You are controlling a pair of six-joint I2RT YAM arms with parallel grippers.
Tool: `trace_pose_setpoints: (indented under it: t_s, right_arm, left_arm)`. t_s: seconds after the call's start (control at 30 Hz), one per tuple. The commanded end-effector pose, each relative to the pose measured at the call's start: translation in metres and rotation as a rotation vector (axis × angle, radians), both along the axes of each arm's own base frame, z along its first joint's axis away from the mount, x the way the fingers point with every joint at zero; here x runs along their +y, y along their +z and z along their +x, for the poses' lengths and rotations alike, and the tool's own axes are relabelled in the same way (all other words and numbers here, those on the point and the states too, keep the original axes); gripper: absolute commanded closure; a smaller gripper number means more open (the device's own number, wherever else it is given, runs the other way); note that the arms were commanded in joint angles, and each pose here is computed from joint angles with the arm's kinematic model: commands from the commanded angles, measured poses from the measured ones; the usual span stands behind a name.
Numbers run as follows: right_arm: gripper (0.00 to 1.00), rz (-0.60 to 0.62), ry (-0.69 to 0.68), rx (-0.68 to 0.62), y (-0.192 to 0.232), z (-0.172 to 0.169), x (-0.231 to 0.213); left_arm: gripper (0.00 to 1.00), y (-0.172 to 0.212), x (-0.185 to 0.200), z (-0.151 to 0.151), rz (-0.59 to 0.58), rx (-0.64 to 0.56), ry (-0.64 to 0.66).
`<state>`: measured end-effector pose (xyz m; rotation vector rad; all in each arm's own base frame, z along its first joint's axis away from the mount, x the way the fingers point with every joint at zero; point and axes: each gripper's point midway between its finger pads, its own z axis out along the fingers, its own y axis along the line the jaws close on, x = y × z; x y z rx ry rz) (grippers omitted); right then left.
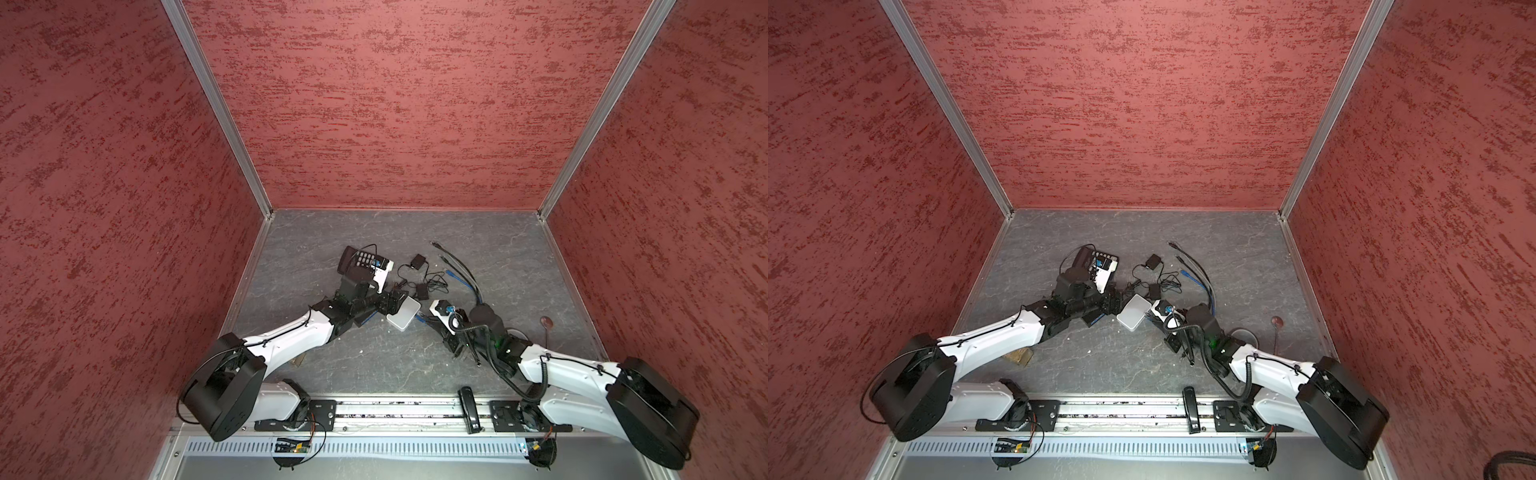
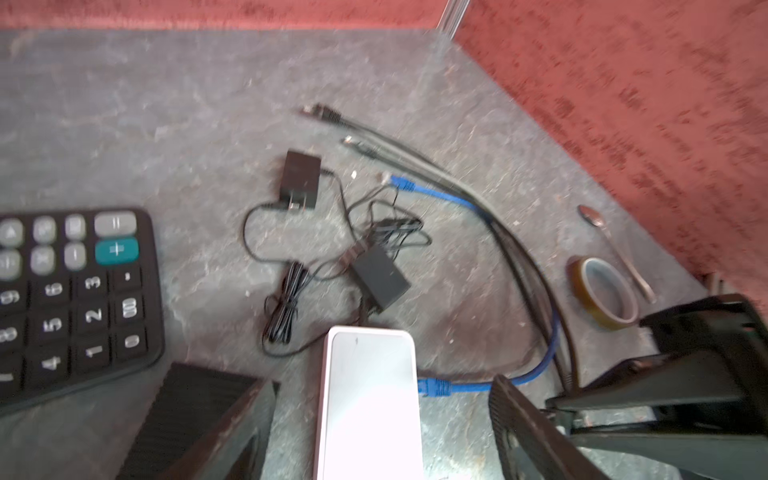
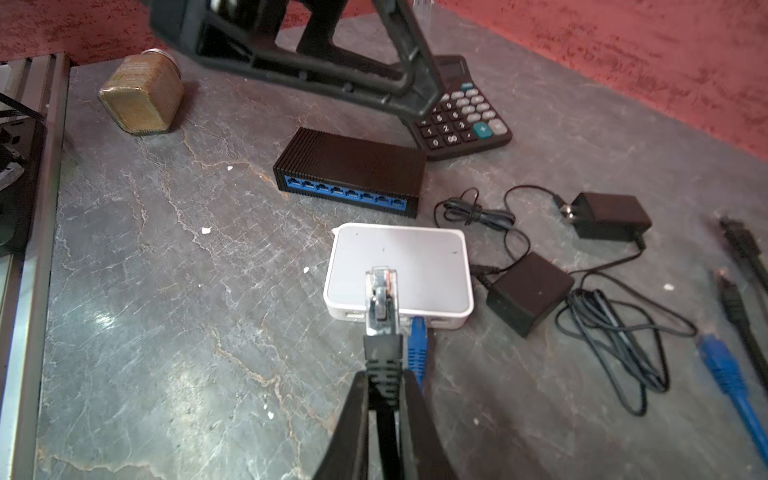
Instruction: Insert the plug into the switch port
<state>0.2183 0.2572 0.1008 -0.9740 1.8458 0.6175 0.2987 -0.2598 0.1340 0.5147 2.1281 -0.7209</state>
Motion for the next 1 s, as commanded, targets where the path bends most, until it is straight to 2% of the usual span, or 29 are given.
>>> trace_pose_setpoints:
  t_s: [0.0, 0.13, 0.43, 0.97]
  right_arm:
    - [1.00, -0.022, -0.080, 0.114, -0.007, 0.000, -0.001]
    - [1.00, -0.053, -0.086, 0.161, -0.018, -0.009, 0.000]
    - [1.00, -0.119, -0.133, 0.279, -0.047, -0.013, 0.004]
    - [1.00, -0.122, -0.202, 0.275, -0.057, 0.000, 0.028]
  left_arm:
    - [0.18, -0.023, -0.001, -0.003, 0.060, 0.045, 0.042]
    - [0.18, -0.044, -0.006, -0.002, 0.123, 0.090, 0.071]
    - [0.19, -0.072, -0.016, 0.002, 0.132, 0.152, 0.097]
    - [0.21, -0.095, -0.019, -0.003, 0.138, 0.190, 0.094]
